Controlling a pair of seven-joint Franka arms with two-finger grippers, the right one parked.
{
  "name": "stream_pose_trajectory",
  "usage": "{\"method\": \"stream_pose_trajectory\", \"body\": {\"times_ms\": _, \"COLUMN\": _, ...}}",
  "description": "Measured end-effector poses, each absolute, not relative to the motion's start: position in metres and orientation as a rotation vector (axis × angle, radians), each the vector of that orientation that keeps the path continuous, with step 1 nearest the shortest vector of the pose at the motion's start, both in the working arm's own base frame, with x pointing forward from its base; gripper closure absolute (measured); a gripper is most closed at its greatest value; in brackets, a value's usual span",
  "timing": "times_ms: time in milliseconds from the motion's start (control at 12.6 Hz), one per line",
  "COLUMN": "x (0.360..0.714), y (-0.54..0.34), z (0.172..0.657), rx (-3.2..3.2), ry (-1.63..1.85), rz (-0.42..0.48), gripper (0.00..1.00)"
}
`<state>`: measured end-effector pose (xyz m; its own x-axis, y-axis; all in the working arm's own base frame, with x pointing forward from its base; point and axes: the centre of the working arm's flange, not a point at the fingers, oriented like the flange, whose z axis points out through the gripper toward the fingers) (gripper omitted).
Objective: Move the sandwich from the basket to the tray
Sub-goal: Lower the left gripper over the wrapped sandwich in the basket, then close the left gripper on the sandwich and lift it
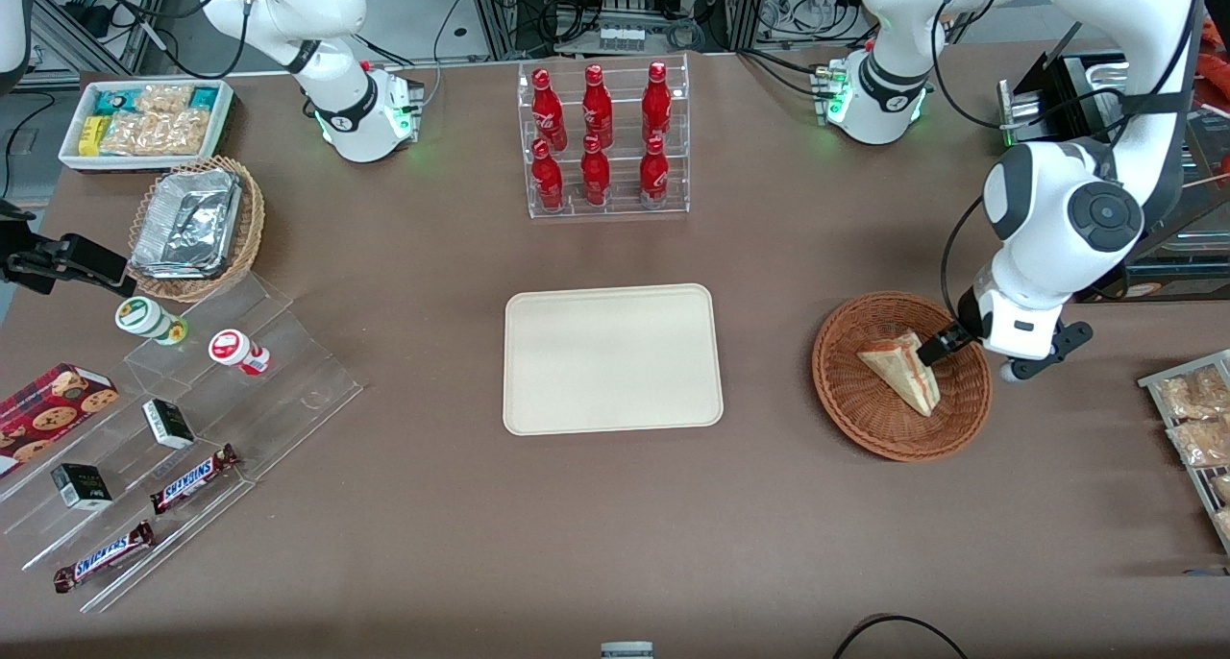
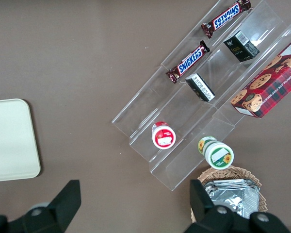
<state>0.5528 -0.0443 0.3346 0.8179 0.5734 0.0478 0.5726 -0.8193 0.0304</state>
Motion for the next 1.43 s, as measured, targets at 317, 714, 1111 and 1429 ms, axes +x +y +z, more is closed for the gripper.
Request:
{"method": "stream_pose_trajectory", "body": {"times_ms": 317, "x": 0.554, "y": -0.059, "z": 0.32, "rx": 2.929, "ry": 1.091, "rz": 0.055, "gripper": 0.0}}
{"method": "stream_pose_trajectory", "body": {"times_ms": 714, "x": 0.554, "y": -0.059, "z": 0.291, "rx": 2.918, "ry": 1.162, "rz": -0.018, "gripper": 0.0}}
{"method": "stream_pose_trajectory", "body": {"times_ms": 1111, "x": 0.553, "y": -0.059, "z": 0.263, "rx": 2.915, "ry": 1.196, "rz": -0.075, "gripper": 0.0}}
{"method": "stream_pose_trajectory", "body": {"times_ms": 1429, "x": 0.552, "y": -0.06, "z": 0.252, "rx": 2.914, "ry": 1.209, "rz": -0.098, "gripper": 0.08}}
